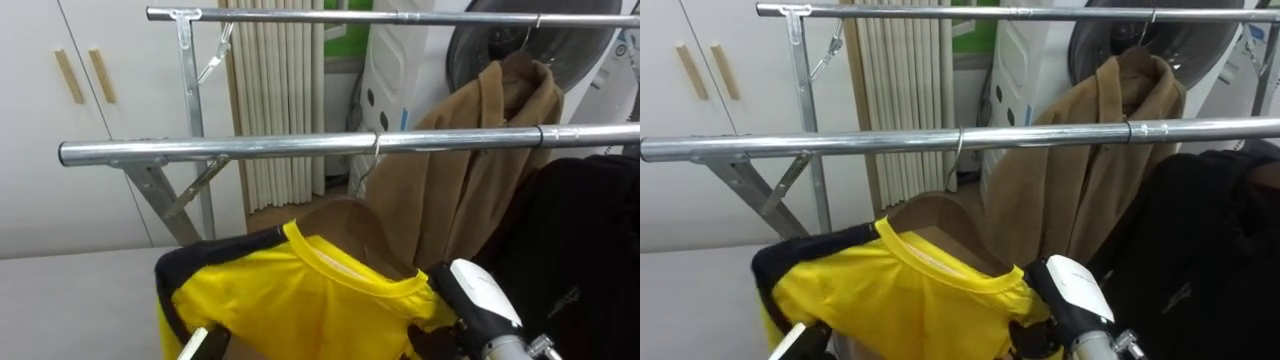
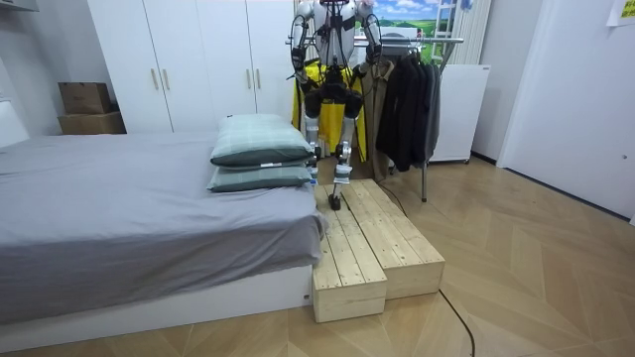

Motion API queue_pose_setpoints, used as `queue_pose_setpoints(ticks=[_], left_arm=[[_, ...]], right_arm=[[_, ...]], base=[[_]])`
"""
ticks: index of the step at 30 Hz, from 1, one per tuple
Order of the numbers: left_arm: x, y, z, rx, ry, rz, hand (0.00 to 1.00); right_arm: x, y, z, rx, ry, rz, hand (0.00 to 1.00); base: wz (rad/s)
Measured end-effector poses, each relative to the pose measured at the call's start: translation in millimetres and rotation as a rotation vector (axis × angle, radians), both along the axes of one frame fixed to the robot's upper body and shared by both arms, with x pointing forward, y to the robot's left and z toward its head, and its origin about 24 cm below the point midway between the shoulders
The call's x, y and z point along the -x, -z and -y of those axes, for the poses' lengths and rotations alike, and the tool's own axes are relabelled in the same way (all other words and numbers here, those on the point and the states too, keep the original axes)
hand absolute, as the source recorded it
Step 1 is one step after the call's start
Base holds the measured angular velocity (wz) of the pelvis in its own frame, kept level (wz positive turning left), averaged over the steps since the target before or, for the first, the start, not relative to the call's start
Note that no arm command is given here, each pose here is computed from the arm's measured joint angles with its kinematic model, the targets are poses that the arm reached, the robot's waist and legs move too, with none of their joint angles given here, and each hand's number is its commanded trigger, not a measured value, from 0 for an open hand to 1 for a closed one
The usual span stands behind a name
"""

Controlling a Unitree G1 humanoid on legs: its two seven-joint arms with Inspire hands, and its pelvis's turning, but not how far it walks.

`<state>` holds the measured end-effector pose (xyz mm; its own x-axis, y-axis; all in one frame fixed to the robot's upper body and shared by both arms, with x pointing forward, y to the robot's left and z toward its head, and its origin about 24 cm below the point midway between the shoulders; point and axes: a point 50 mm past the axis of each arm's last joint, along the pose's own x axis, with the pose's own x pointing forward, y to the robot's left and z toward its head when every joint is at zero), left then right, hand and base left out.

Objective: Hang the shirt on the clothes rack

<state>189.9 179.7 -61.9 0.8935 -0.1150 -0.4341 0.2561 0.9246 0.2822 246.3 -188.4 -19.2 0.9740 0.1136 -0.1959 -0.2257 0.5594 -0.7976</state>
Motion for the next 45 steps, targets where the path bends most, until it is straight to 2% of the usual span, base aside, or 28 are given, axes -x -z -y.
queue_pose_setpoints(ticks=[41,45], left_arm=[[7.4,6.5,2.9,0.014,-0.006,-0.032,0.00],[8.2,7.3,3.1,0.018,-0.010,-0.036,0.00]], right_arm=[[-0.9,-2.0,-1.6,-0.009,-0.003,0.010,0.00],[-1.1,-2.0,-1.9,-0.057,0.016,0.005,0.00]], base=[[0.00],[0.00]])
